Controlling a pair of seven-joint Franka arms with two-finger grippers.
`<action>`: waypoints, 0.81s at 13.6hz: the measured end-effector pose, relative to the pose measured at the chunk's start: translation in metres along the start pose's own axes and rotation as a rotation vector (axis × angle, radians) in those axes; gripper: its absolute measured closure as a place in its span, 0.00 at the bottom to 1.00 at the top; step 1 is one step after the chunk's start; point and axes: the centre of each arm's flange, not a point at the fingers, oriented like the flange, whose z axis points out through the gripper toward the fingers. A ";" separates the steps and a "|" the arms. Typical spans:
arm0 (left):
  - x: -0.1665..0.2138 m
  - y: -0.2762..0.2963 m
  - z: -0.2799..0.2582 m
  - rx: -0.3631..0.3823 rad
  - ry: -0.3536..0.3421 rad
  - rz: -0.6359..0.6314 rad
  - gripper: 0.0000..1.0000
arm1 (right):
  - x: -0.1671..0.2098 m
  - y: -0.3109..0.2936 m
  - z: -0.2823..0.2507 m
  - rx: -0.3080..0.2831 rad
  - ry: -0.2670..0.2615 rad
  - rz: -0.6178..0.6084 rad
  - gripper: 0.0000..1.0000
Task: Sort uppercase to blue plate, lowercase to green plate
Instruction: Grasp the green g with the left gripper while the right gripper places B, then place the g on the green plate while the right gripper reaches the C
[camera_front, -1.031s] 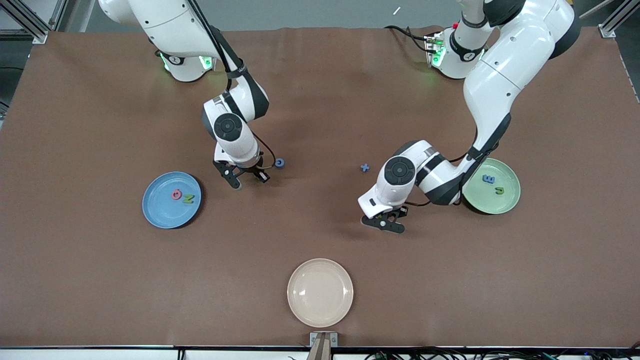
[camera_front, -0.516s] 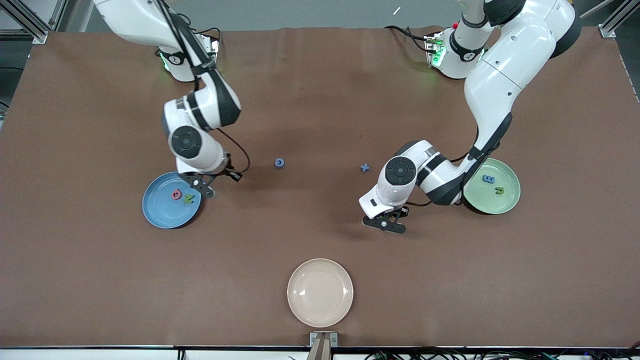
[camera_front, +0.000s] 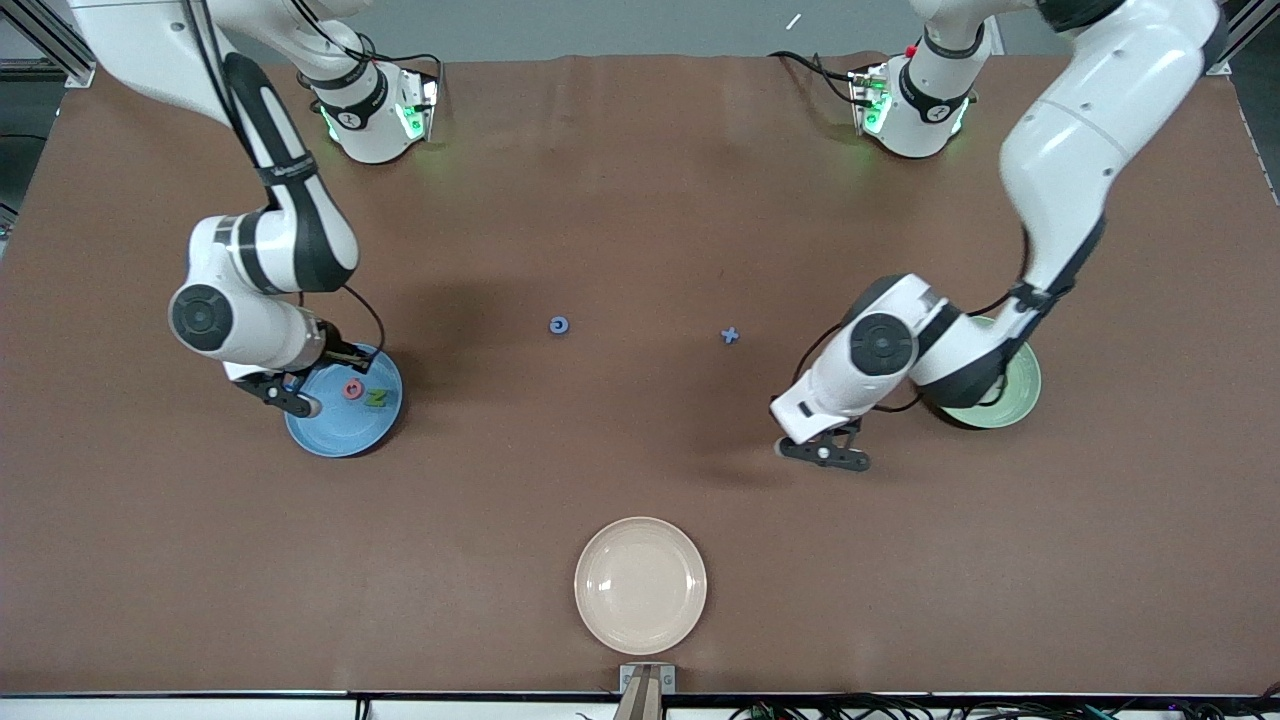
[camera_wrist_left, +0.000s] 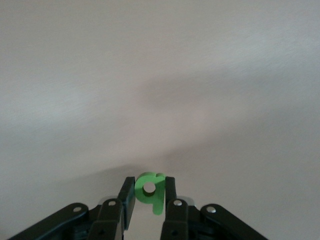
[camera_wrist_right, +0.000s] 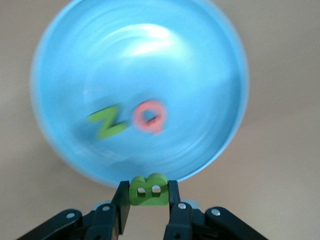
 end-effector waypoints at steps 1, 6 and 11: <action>-0.009 -0.021 -0.006 0.002 -0.006 0.006 0.72 | 0.007 0.016 0.004 -0.002 0.017 -0.010 0.65; -0.058 -0.094 -0.011 0.087 -0.066 0.077 0.72 | 0.021 0.030 0.028 0.015 0.076 -0.020 0.65; -0.097 -0.164 -0.010 0.133 -0.127 0.152 0.72 | 0.025 0.030 0.051 0.007 0.068 -0.020 0.38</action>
